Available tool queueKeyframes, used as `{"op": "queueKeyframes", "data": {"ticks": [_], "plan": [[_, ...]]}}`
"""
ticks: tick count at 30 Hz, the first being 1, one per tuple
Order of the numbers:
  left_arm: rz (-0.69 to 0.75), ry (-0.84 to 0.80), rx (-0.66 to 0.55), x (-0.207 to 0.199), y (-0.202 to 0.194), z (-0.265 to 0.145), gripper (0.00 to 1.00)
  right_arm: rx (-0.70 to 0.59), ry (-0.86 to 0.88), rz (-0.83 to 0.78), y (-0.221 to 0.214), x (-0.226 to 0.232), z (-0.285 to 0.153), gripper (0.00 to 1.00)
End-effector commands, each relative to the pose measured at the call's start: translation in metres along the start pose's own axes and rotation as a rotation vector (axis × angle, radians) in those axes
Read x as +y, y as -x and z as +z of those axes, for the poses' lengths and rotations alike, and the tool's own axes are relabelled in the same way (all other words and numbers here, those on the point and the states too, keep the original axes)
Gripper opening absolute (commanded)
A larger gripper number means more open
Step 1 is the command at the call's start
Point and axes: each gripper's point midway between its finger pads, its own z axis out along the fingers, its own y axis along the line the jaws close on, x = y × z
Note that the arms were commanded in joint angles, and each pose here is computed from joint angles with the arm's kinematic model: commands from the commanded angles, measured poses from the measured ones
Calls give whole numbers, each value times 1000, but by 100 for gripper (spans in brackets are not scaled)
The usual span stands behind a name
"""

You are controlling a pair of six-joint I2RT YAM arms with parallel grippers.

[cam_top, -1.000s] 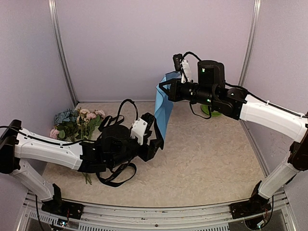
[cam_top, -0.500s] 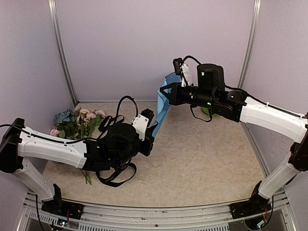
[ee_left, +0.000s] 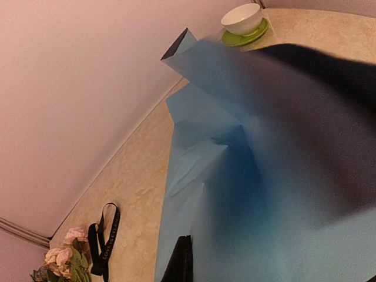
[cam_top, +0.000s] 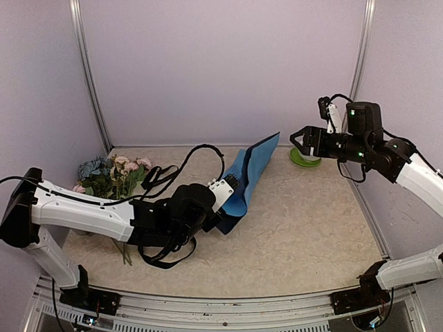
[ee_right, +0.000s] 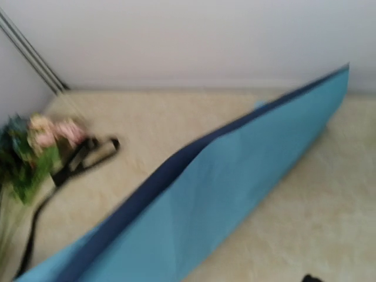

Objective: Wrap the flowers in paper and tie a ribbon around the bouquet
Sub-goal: Place the folded wrapping paper at the center of the board, then pass from the left arm to the right

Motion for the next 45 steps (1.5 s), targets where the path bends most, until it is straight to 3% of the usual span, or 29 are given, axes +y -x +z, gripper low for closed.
{"op": "queueKeyframes", "data": {"ticks": [1,7,11,17,23,25,29,32,34,40,45], "plan": [[-10,-93,99,-25,-15,19,0,228,0,10,-50,-17,18,82],[-128,-195,175,-49,-25,33,0,312,-5,5,-78,-25,30,82],[-375,-296,172,-37,-27,35,0,361,-27,31,-101,-42,32,83],[-857,-469,13,10,-31,17,0,411,2,96,-128,-59,44,83],[-1164,-487,-116,52,-60,-4,0,471,5,109,-154,-70,65,82],[-1249,-474,-148,68,-70,-8,0,480,46,97,-160,-65,73,76],[-1150,-430,-114,65,-68,-7,0,548,201,126,-183,-28,82,73],[-1104,-429,-102,59,-64,-7,0,614,331,207,-204,10,88,81],[-1104,-431,-94,56,-66,-6,0,590,369,265,-202,22,92,84],[-1103,-446,-100,51,-64,-7,0,531,318,542,-200,18,102,87],[-1095,-449,-94,46,-65,-6,0,459,239,637,-192,6,102,85]]}}
